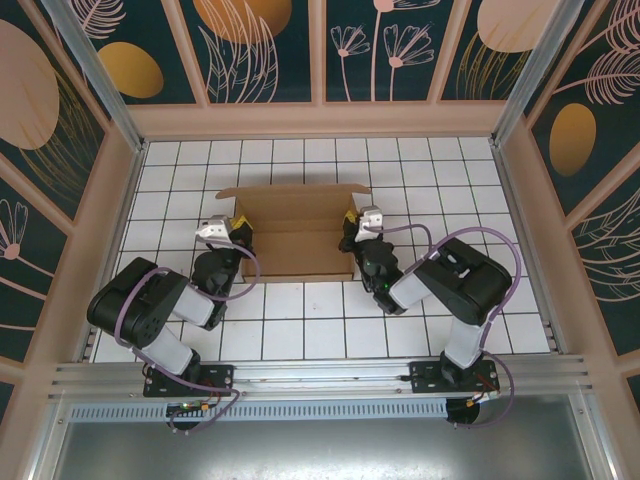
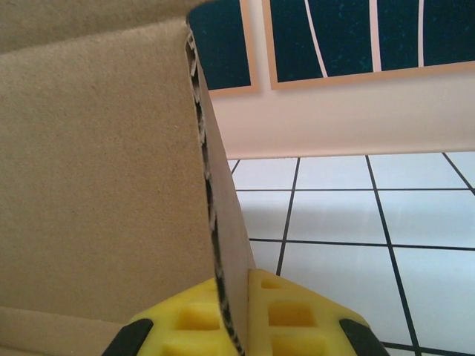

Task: Fold the paper box

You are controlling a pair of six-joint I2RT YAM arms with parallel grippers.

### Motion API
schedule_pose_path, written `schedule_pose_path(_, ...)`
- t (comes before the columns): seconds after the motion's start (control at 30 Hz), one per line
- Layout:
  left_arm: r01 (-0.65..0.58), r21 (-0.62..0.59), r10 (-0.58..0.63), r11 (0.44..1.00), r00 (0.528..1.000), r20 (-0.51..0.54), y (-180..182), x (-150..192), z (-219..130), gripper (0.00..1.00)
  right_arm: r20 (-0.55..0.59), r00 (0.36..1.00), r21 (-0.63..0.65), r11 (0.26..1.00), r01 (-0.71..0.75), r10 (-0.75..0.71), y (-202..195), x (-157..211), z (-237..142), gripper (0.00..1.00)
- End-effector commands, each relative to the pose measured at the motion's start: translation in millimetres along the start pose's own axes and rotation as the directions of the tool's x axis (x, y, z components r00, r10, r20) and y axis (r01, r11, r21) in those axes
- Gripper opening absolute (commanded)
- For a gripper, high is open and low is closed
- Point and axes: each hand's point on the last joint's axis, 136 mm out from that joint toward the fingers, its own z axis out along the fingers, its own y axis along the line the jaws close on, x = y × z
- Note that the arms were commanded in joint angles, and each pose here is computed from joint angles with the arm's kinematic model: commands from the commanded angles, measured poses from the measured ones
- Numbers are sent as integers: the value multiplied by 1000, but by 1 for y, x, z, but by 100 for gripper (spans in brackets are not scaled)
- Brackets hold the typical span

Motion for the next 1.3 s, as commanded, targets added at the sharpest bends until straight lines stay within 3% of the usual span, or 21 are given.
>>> schedule_pose_path(0.0,75,144,-69,987,997,-45,-32,11,-6,12,-1,998,-96,994,-58,58,37,6,-5,0)
schedule_pose_path(0.33,73,112,-65,991,995,-80,-22,28,-21,13,23,996,-135,987,-83,87,43,19,-20,0)
schedule_pose_path(0.77,25,41,-18,999,986,-163,-3,55,-29,16,-38,999,-168,985,-43,38,38,48,-36,0)
schedule_pose_path(1.07,36,60,-27,998,989,-145,-8,47,-29,17,-33,999,-141,989,-47,43,60,29,-27,0)
schedule_pose_path(1.27,41,76,-30,996,989,-144,-13,45,-26,17,-34,999,-98,995,-33,30,74,16,-12,5)
